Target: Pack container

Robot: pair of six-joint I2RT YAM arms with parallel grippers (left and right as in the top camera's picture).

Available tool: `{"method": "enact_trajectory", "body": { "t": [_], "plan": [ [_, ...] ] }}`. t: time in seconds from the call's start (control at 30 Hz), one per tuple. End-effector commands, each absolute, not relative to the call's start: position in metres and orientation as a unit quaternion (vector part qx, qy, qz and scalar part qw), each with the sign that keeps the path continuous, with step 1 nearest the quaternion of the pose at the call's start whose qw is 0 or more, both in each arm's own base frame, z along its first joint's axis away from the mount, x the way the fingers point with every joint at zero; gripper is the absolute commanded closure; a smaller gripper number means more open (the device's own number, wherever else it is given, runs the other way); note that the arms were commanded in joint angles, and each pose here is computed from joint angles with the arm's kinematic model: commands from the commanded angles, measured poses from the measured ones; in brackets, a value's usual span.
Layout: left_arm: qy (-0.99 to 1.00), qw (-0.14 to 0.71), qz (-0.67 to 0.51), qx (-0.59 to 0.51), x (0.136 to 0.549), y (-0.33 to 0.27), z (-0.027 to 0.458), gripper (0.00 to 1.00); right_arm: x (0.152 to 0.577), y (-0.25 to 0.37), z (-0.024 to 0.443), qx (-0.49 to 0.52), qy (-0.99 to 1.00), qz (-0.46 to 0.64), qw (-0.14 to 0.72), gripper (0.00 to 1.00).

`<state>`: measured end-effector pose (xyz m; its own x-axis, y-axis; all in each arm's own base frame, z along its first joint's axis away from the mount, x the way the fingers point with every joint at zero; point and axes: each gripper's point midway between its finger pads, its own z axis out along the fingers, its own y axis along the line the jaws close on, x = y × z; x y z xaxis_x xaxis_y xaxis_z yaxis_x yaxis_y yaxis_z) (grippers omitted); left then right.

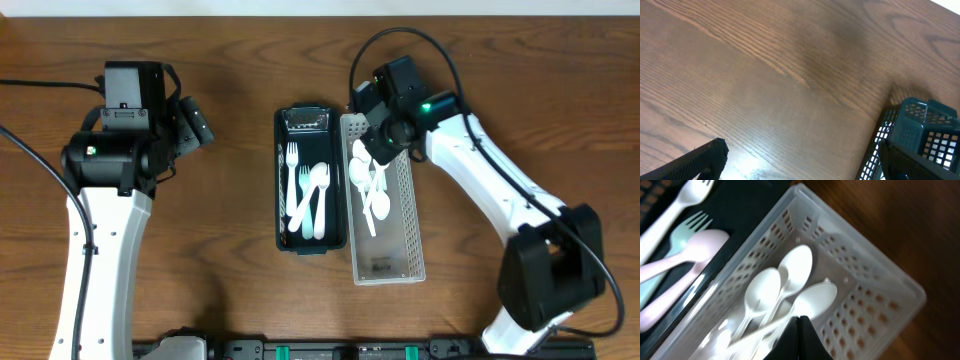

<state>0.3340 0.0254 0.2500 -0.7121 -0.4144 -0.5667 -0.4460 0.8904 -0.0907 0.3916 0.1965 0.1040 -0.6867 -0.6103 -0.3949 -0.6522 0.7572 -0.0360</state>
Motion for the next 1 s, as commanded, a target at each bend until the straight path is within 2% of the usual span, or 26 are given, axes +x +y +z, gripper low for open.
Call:
{"method": "enact_trajectory", "body": {
  "t": [0.0, 0.33, 0.57, 0.97],
  "plan": [
    [0.923, 0.298, 0.032, -0.240, 0.332, 0.029, 0.250, 0.02, 0.394, 0.201, 0.081, -0.377, 0.907, 0.049, 0.180, 0.99],
    [0.923, 0.298, 0.032, -0.240, 0.332, 0.029, 0.250, 0.02, 0.418, 0.209, 0.043, -0.386, 0.902, 0.041, 0.191, 0.96],
    [0.924, 0.294, 0.033, -0.240, 0.330, 0.029, 0.249, 0.02, 0.451, 0.198, 0.048, -0.362, 0.900, -0.022, 0.243, 0.89],
    [0.925, 0.291, 0.034, -0.240, 0.329, 0.029, 0.248, 0.02, 0.480, 0.184, 0.063, -0.298, 0.905, -0.063, 0.297, 0.88]
  ]
}}
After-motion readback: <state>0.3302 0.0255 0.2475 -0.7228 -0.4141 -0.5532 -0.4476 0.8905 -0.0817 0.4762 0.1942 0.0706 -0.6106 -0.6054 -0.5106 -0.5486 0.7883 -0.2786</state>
